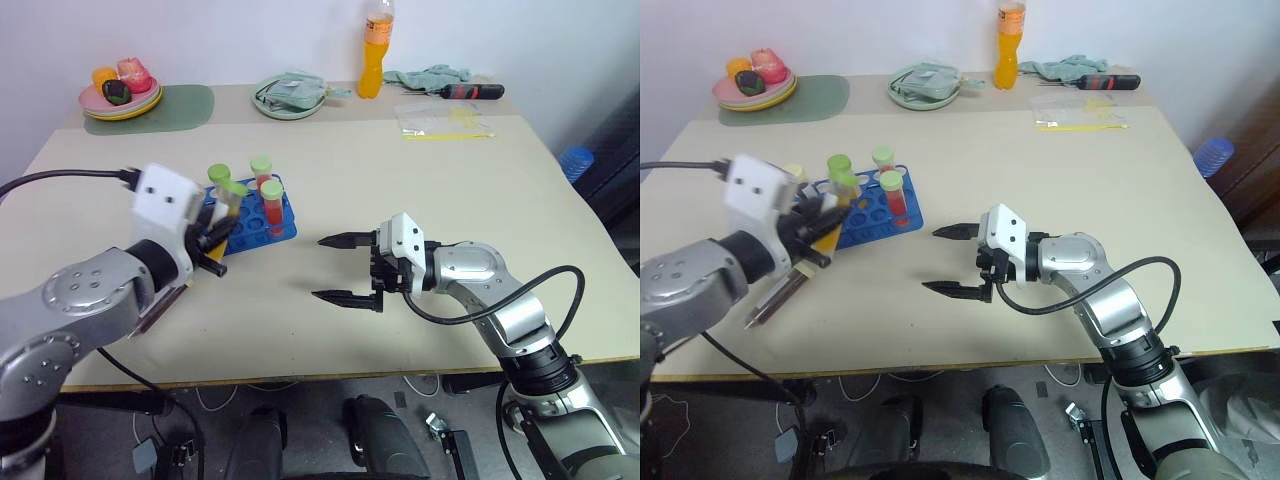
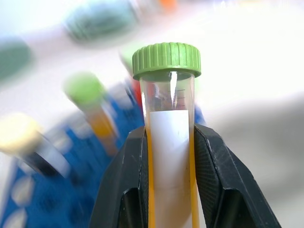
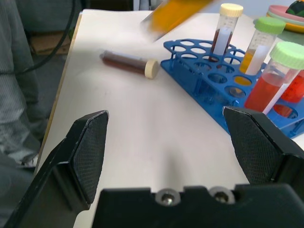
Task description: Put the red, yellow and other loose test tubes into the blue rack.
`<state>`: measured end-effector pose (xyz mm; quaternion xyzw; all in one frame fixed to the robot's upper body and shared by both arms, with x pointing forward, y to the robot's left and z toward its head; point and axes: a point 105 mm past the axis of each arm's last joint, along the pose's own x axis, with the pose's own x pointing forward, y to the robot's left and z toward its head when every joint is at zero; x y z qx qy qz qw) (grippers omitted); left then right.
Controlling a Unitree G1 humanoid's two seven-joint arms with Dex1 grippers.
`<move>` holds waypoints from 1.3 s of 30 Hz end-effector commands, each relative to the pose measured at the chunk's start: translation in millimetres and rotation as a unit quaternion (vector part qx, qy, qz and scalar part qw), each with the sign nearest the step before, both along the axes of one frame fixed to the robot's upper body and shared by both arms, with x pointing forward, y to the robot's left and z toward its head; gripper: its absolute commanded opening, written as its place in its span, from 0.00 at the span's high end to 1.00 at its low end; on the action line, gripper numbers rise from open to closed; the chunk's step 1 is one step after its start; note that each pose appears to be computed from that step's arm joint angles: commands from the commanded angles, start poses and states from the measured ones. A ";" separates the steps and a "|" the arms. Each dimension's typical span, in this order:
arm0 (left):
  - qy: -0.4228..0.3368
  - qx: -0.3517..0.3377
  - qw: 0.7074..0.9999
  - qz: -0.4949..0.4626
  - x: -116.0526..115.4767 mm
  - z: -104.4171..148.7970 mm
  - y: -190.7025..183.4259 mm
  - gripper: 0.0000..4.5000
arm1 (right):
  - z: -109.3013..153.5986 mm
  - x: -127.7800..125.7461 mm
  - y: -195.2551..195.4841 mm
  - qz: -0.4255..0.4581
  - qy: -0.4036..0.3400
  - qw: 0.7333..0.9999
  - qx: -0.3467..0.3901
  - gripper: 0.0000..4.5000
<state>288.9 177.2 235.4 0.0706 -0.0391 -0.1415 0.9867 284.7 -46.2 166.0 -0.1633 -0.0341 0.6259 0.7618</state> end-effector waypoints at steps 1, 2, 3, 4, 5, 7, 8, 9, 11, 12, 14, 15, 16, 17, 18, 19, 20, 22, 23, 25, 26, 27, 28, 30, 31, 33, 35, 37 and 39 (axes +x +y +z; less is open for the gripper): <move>-0.122 0.005 0.987 0.102 14.7 16.9 15.3 0.83 | 6.3 1.8 2.4 -0.008 -0.003 1.000 0.022 0.05; -0.143 0.015 0.982 0.122 20.9 12.4 13.1 0.83 | 6.4 2.9 4.0 -0.011 -0.002 1.000 0.026 0.05; -0.159 0.029 0.978 0.128 25.6 7.1 8.1 0.83 | 6.5 3.8 5.4 -0.013 -0.001 0.999 0.030 0.05; -0.176 0.043 0.975 0.128 30.4 1.5 1.4 0.83 | 6.8 4.6 6.8 -0.016 0.000 0.999 0.033 0.05; -0.191 0.044 0.973 0.126 34.1 -2.9 -4.5 0.83 | 7.0 5.2 7.7 -0.018 0.001 0.999 0.036 0.05; -0.202 0.030 0.971 0.127 41.6 -12.8 -10.4 0.83 | 6.6 5.7 8.6 -0.022 0.003 0.999 0.039 0.05; -0.205 0.025 0.971 0.121 44.0 -17.9 -14.0 0.83 | 6.4 5.5 8.7 -0.024 0.003 0.999 0.039 0.05; -0.205 0.017 0.972 0.111 46.1 -23.9 -18.7 0.83 | 6.3 5.3 7.8 -0.028 0.004 0.999 0.040 0.05; -0.208 0.016 0.973 0.102 49.4 -33.0 -23.1 0.83 | 5.5 5.1 5.7 -0.035 0.006 0.999 0.041 0.05; -0.208 0.016 0.973 0.101 51.0 -36.4 -22.9 0.83 | 5.3 4.9 5.0 -0.037 0.007 0.998 0.040 0.05; -0.213 0.017 0.971 0.107 53.8 -40.4 -19.4 0.83 | 4.6 4.6 3.7 -0.042 0.008 0.998 0.040 0.05; -0.215 0.018 0.970 0.107 54.9 -42.0 -18.3 0.83 | 4.5 4.5 2.9 -0.045 0.009 0.998 0.041 0.05; -0.217 0.018 0.970 0.107 55.9 -43.8 -17.6 0.83 | 4.3 4.3 2.2 -0.047 0.010 0.998 0.041 0.05; -0.215 0.015 0.971 0.103 57.3 -46.6 -18.0 0.83 | 4.1 4.4 1.4 -0.051 0.011 0.998 0.042 0.05; -0.214 0.013 0.972 0.101 58.3 -49.2 -18.0 0.83 | 4.0 4.4 1.0 -0.054 0.011 0.998 0.043 0.05; -0.212 0.009 0.972 0.101 59.3 -51.4 -17.5 0.83 | 4.0 4.3 0.6 -0.056 0.011 0.997 0.043 0.05; -0.211 -0.002 0.973 0.099 60.1 -53.2 -16.9 0.83 | 4.3 4.2 0.2 -0.059 0.012 0.997 0.044 0.05; -0.208 -0.016 0.974 0.094 61.6 -55.7 -17.0 0.83 | 5.1 4.0 -0.5 -0.062 0.014 0.997 0.047 0.05; -0.205 -0.022 0.974 0.091 62.7 -57.4 -17.4 0.83 | 5.3 3.7 -0.7 -0.064 0.015 0.997 0.048 0.05; -0.202 -0.026 0.976 0.080 64.6 -60.6 -20.9 0.83 | 5.1 2.0 -0.4 -0.063 0.018 0.997 0.049 0.05; -0.200 -0.028 0.976 0.078 65.5 -62.3 -21.9 0.83 | 4.8 1.4 -0.1 -0.063 0.019 0.997 0.049 0.05; -0.200 -0.029 0.976 0.076 66.0 -63.4 -22.7 0.83 | 4.7 0.9 0.1 -0.062 0.020 0.997 0.048 0.05; -0.200 -0.029 0.976 0.075 66.3 -64.8 -23.1 0.83 | 4.5 0.6 0.3 -0.062 0.021 0.997 0.048 0.05; -0.202 -0.030 0.976 0.076 66.9 -66.7 -22.8 0.83 | 4.4 0.3 1.0 -0.061 0.021 0.997 0.048 0.05; -0.203 -0.035 0.976 0.074 67.0 -67.2 -22.9 0.83 | 4.3 0.2 1.2 -0.061 0.022 0.997 0.048 0.05; -0.202 -0.043 0.976 0.073 67.5 -68.5 -22.8 0.83 | 4.1 -0.3 1.7 -0.060 0.023 0.997 0.048 0.05; -0.210 -0.050 0.973 0.076 67.2 -68.2 -22.2 0.83 | 4.0 -0.9 2.5 -0.059 0.023 0.997 0.048 0.05; -0.216 -0.060 0.971 0.082 67.5 -68.9 -20.3 0.83 | 4.1 -1.5 3.3 -0.057 0.024 0.997 0.049 0.05; -0.225 -0.057 0.969 0.087 67.9 -69.9 -18.8 0.83 | 4.5 -1.9 4.1 -0.056 0.024 0.997 0.050 0.05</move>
